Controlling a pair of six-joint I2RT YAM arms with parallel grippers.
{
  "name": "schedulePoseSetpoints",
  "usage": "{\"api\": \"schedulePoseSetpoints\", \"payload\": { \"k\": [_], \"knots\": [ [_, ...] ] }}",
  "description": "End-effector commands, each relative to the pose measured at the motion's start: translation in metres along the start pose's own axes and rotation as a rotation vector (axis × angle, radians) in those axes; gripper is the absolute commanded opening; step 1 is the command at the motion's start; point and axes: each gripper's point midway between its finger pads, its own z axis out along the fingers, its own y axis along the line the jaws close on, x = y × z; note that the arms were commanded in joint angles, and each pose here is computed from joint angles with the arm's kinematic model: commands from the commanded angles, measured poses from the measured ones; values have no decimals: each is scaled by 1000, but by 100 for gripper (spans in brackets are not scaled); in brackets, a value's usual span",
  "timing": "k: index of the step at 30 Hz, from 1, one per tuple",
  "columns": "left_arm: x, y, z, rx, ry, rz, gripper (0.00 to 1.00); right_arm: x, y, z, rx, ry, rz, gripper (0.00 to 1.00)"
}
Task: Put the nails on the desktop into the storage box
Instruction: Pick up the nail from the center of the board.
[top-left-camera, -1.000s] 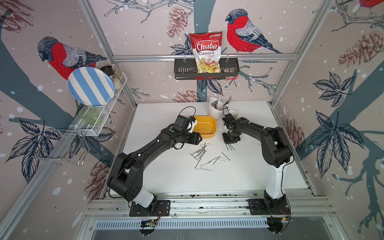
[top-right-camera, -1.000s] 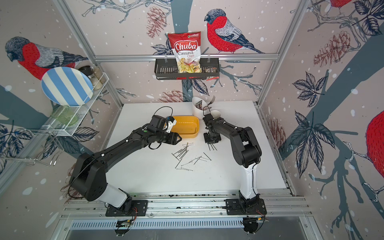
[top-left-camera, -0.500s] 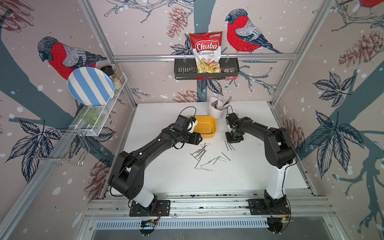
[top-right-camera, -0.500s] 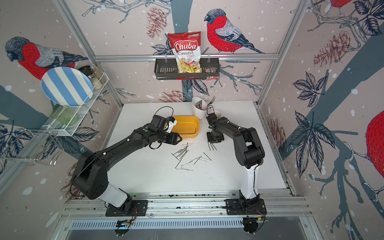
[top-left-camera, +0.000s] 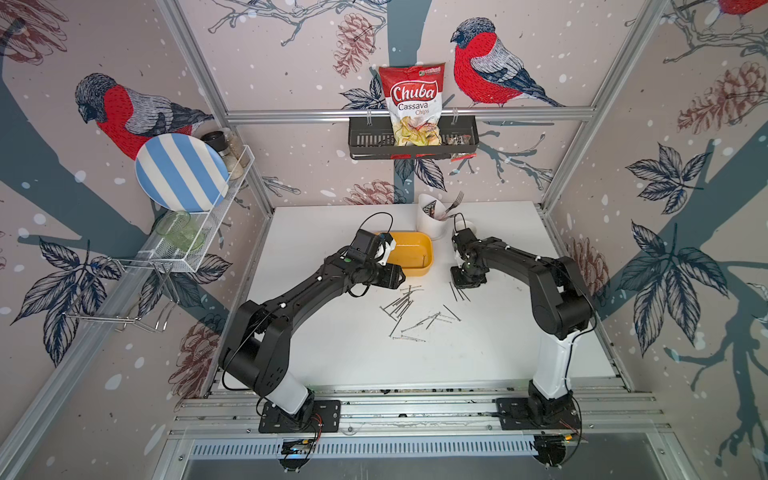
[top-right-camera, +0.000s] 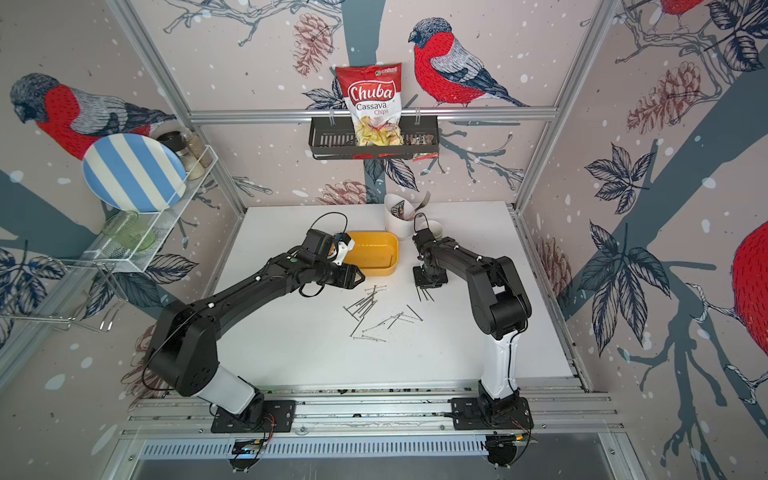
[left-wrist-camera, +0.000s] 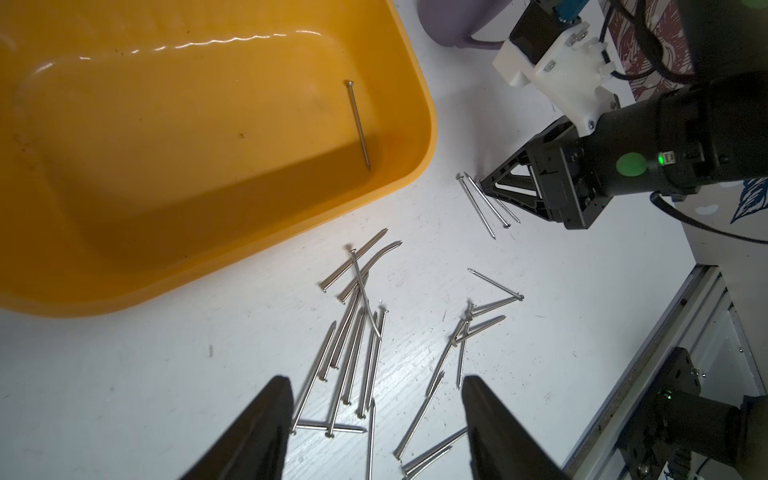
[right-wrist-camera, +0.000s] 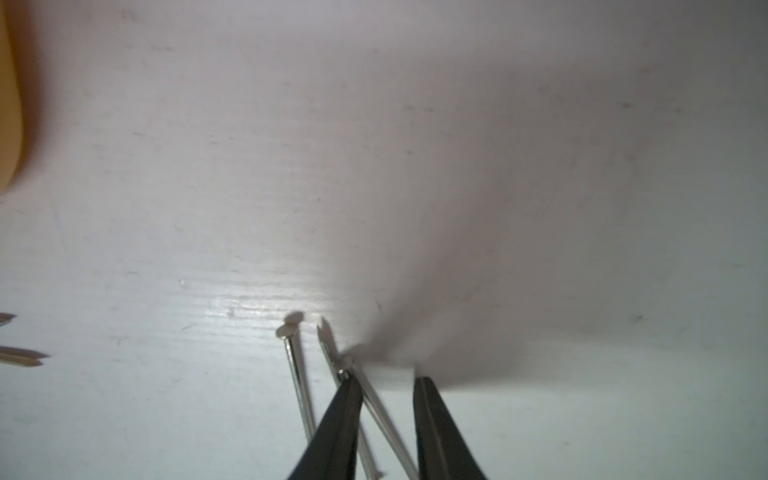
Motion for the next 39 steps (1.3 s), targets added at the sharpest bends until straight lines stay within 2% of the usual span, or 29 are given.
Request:
{"api": "schedulePoseSetpoints", "payload": {
  "k": [1, 6, 12, 16, 20, 24, 33, 39],
  "knots": [
    [-1, 1, -2, -1, 1, 6, 67, 16, -3, 13, 41, 54, -49, 28],
    [2, 2, -4, -6, 4, 5, 67, 24, -11, 21, 83, 85, -101, 27],
    [2, 1, -6, -8, 1, 9, 67, 26, -15, 24, 89, 100, -88, 24],
    [2, 1, -6, -6, 4, 11, 67, 28, -13, 28, 77, 114, -84, 15],
    [2, 0, -6, -6, 5, 15, 67, 26, -10, 32, 65, 125, -69, 0],
    [0, 0, -7, -4, 2, 17, 67, 22, -8, 29, 61, 125, -65, 0],
    [-10, 0, -11, 22, -34, -7, 66, -24, 5, -29, 4, -1, -21, 0],
    [-23, 5, -21, 53, -93, -52, 66, -38, 20, -65, -67, -57, 19, 0]
  ]
}}
